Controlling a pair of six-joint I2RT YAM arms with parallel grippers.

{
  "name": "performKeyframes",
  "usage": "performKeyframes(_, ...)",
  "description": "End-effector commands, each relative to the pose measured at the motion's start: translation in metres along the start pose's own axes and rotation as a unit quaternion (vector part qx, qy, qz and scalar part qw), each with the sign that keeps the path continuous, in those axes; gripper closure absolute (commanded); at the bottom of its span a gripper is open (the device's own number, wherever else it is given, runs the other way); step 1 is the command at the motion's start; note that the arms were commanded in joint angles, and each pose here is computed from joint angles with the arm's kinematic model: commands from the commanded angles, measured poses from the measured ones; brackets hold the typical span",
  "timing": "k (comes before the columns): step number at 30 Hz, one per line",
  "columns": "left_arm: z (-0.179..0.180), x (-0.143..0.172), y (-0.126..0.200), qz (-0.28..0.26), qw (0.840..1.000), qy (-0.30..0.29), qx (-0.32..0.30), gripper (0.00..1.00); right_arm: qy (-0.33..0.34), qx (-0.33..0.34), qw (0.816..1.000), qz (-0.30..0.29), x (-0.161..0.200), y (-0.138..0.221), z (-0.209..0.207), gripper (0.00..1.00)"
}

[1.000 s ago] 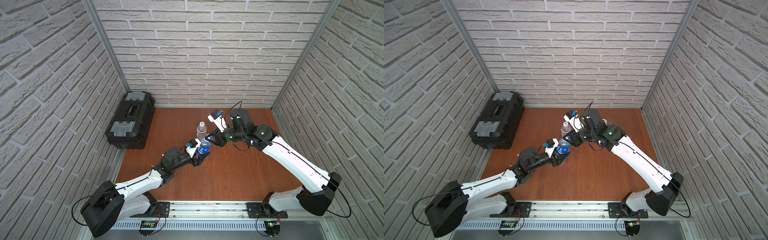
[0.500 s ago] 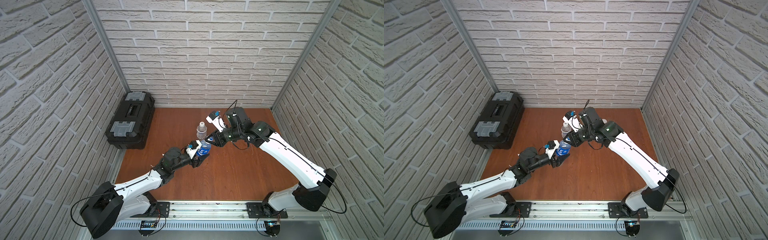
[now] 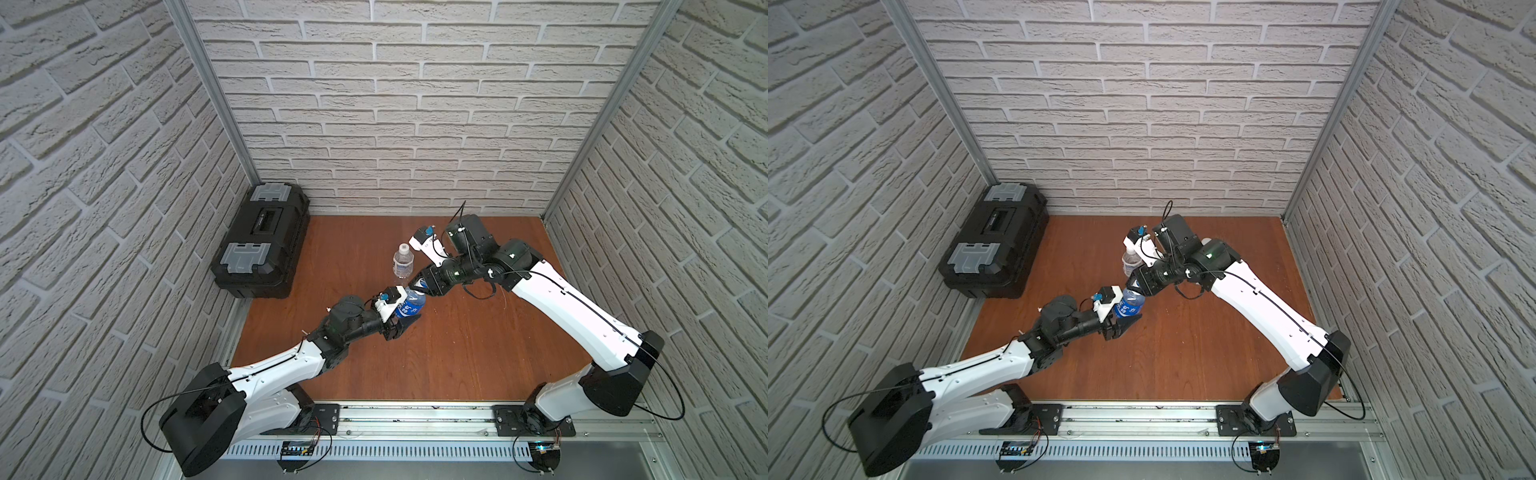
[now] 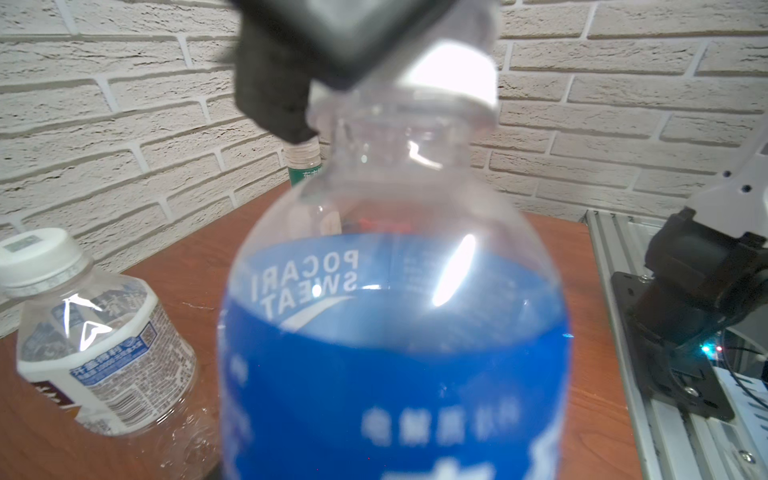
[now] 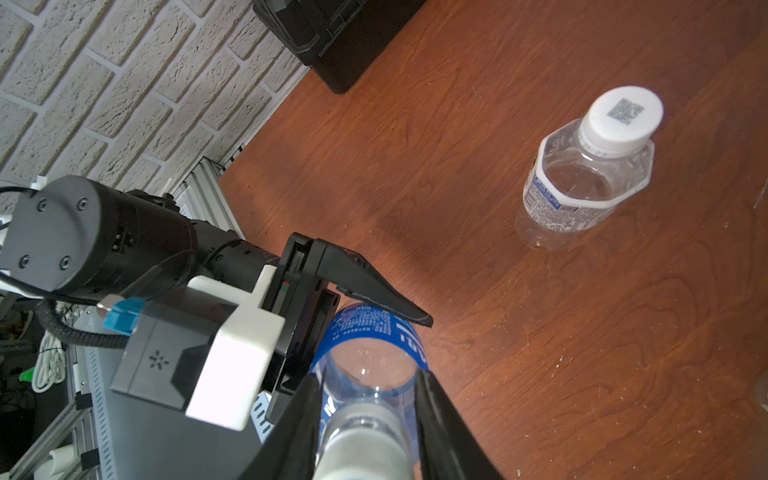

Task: Screw on the bottle caps
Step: Screw the bottle cap onto the plastic bottle.

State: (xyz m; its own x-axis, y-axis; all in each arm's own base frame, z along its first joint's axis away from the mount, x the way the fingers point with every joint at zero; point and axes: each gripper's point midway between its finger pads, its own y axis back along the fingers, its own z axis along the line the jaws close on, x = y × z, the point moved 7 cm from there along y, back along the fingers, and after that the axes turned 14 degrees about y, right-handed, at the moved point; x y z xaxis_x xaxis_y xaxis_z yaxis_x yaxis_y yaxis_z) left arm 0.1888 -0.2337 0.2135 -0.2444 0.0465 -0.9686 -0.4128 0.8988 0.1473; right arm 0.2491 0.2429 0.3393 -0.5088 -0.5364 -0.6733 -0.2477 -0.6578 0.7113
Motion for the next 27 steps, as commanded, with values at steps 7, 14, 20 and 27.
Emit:
performKeyframes(7,-0.004,-0.012,-0.007,-0.042,0.999,-0.003,0.024,0.41,0.041,0.034,0.998,-0.044,-0.022,0.026,0.002,0.31)
performKeyframes(14,-0.001,-0.013,-0.006,-0.046,0.998,0.005,0.033,0.41,0.119,0.042,0.989,-0.072,-0.022,0.064,0.013,0.31)
performKeyframes(20,0.01,-0.011,-0.002,-0.012,0.996,0.02,0.083,0.41,0.17,0.007,0.98,-0.104,0.004,0.087,0.004,0.28)
performKeyframes(27,0.017,-0.012,0.001,0.001,0.992,0.038,0.121,0.41,0.228,-0.042,0.968,-0.098,0.013,0.068,-0.001,0.28)
